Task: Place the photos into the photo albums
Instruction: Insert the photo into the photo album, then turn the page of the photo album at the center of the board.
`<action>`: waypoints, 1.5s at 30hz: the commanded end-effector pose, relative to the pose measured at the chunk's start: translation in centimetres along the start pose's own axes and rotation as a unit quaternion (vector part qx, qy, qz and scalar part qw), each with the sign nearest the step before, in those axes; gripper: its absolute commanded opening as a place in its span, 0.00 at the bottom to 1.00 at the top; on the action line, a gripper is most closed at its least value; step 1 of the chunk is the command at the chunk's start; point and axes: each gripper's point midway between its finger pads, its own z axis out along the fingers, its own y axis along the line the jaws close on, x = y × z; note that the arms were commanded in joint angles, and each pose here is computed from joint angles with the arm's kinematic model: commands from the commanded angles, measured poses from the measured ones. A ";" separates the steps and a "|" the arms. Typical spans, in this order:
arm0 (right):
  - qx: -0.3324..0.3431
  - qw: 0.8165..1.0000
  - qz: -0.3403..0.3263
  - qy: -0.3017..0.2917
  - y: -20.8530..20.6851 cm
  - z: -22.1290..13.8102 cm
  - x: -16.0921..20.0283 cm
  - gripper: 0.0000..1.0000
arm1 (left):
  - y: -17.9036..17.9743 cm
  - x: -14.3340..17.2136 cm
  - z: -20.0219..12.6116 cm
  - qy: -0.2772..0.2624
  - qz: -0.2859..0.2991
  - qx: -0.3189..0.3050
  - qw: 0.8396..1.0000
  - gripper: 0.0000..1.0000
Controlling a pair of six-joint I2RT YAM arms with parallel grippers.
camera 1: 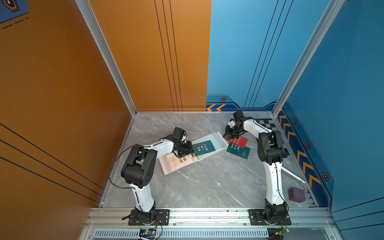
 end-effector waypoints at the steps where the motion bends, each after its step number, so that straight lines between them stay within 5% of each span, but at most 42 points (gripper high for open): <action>1: 0.014 1.000 0.001 0.019 -1.0 0.4 0.7 0.16 | -0.2 0.0 0.8 0.009 0.007 -0.004 1.000 0.07; 10: -0.026 0.999 -0.025 0.003 2.5 -2.0 0.2 0.16 | -2.1 -0.6 1.4 0.010 0.018 0.009 1.000 0.08; 15: -0.040 0.999 -0.029 0.005 3.3 -2.9 0.9 0.16 | -1.8 1.0 0.8 0.030 0.023 0.016 0.999 0.20; 28: -0.071 0.996 -0.047 0.032 5.9 -2.8 3.3 0.16 | -3.3 -1.1 -6.9 -0.052 0.037 0.022 0.998 0.28; 45: -0.046 0.996 -0.040 0.067 4.3 -0.1 5.5 0.18 | -4.8 -1.3 1.3 0.015 0.058 0.001 0.998 0.18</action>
